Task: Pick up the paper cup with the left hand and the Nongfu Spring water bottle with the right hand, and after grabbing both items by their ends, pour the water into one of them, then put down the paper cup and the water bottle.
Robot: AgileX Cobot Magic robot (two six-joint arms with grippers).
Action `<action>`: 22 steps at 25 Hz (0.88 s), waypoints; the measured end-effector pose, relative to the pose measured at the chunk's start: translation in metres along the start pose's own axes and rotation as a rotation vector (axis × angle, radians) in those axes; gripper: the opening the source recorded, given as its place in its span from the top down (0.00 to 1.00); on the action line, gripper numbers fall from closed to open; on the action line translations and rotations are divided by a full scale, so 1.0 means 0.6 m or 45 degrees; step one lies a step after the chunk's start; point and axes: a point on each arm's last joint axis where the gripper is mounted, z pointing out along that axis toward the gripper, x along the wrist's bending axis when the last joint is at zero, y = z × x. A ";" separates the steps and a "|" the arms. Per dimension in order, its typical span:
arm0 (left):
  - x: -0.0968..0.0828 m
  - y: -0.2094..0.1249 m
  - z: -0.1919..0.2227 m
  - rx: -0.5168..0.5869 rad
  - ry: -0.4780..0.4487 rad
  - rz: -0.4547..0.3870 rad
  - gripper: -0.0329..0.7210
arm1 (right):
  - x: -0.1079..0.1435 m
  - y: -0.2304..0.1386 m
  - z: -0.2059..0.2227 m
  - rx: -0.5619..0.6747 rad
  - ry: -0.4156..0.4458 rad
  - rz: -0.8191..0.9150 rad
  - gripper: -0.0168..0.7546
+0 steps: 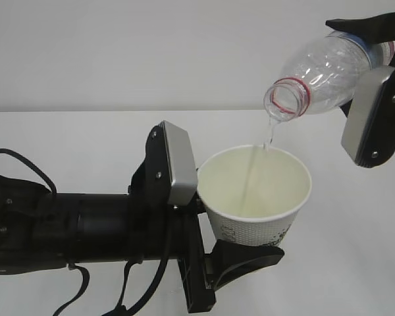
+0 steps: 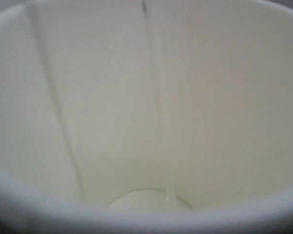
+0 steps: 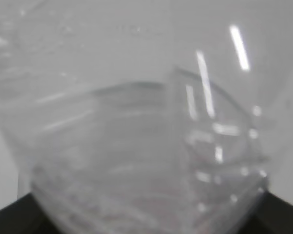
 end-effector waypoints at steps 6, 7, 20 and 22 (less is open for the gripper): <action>0.000 0.000 0.000 0.002 0.001 0.000 0.23 | 0.000 0.000 0.000 0.000 -0.001 -0.002 0.32; 0.000 0.000 0.000 0.002 0.001 0.000 0.23 | 0.000 0.000 0.000 -0.001 -0.003 -0.002 0.32; 0.000 0.000 0.000 0.002 0.001 0.000 0.23 | -0.003 0.002 0.000 -0.014 -0.026 -0.005 0.32; 0.000 0.000 0.000 0.002 0.001 0.000 0.23 | -0.003 0.002 0.000 -0.014 -0.026 -0.005 0.32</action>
